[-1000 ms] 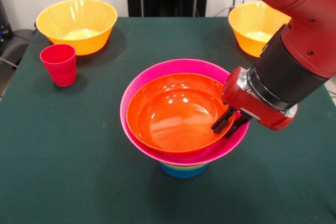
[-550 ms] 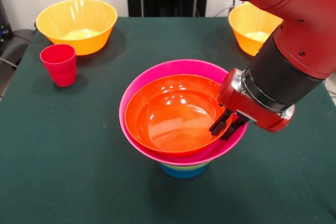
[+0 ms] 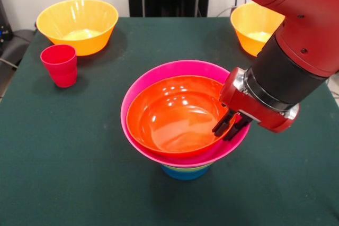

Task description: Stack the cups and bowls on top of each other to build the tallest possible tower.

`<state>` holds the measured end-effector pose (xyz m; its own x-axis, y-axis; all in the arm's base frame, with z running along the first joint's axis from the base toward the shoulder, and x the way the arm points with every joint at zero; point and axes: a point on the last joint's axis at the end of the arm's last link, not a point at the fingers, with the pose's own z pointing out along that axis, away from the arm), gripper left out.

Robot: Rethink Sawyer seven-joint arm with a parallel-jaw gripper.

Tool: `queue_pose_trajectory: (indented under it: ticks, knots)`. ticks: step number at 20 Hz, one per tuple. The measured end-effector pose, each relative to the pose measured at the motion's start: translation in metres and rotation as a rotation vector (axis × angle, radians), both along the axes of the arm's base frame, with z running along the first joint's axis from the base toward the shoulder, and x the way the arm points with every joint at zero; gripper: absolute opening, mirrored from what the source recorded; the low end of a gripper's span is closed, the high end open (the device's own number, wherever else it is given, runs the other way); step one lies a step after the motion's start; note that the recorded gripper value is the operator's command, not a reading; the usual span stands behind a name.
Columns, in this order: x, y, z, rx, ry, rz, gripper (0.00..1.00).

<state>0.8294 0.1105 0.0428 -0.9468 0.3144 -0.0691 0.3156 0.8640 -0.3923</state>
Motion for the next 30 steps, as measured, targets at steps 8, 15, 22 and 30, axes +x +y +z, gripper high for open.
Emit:
queue_pose_trajectory:
  ticks: [8,15,22,30]
  knots:
    - [-0.001,0.001,0.002,0.004,0.002,-0.005,0.00]
    - [-0.006,0.003,0.000,0.004,0.014,-0.011,0.00]
    - [-0.013,0.007,0.004,0.004,0.024,-0.017,0.00]
    - [-0.025,0.012,0.006,0.000,0.046,-0.029,0.00]
